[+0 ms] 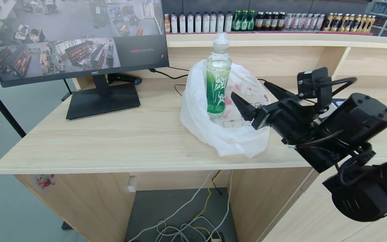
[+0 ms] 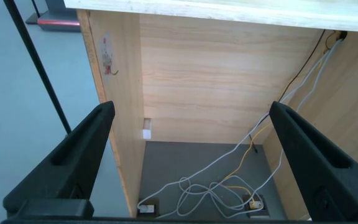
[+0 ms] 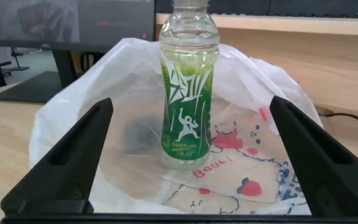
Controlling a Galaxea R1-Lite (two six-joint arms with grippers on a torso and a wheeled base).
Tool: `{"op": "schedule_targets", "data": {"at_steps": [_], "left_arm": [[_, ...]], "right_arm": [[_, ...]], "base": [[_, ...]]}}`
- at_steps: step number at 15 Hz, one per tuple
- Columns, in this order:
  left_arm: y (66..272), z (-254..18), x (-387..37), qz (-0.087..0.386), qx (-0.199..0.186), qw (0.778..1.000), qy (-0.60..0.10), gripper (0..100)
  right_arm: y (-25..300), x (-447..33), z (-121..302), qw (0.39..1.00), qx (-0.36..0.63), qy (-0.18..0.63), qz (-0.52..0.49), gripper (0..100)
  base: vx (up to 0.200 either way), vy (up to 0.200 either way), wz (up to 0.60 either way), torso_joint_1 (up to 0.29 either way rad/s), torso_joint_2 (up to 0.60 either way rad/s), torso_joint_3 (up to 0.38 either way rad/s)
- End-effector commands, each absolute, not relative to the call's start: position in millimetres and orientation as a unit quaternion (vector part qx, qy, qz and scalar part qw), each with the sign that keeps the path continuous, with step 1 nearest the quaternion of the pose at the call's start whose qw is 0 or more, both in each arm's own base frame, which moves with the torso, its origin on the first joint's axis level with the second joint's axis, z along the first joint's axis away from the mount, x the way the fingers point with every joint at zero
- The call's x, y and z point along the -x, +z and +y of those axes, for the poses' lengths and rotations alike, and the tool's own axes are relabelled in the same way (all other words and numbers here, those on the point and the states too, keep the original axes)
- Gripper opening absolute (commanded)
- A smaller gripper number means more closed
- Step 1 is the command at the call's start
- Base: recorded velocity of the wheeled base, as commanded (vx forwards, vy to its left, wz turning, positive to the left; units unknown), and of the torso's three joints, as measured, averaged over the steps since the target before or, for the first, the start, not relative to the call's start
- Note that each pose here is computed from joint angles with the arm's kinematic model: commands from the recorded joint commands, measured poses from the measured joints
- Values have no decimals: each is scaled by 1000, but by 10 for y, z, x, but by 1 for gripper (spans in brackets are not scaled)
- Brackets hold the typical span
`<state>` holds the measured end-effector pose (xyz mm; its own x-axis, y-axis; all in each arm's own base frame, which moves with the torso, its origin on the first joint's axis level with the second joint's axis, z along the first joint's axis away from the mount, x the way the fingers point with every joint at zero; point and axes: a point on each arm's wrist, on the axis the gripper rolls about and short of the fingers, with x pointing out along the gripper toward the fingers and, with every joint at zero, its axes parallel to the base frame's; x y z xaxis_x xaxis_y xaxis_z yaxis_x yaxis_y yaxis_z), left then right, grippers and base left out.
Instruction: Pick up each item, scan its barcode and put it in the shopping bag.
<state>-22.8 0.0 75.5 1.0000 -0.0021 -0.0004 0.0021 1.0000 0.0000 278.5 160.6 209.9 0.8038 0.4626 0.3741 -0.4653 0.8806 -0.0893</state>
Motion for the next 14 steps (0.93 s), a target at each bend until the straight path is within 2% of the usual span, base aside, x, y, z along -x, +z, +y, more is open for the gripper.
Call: {"op": "schedule_targets", "data": {"at_steps": [1,3,5,10,14], "left_arm": [[755,0,228,0,1,1000,-1,100],[755,0,228,0,-1,1000,-1,100],[755,0,228,0,0,1000,-1,100],[755,0,228,0,2,1000,0,100],[755,0,228,0,2,1000,0,100]], "right_arm": [[2142,-2472,1527,946,-12,246,-212,100],[2095,-2369,1493,949,-18,233,-210,100],[2241,-2409,1513,944,-29,229,-238,100],[2146,-2291,1436,951,-38,223,-212,100],[2122,-2278,1421,953,-40,221,-206,100]], "base": [[0,0,0,0,0,0],[0,0,0,0,0,0],[0,0,0,0,0,0],[0,0,0,0,0,0],[0,-200,0,1,-1,2]]}}
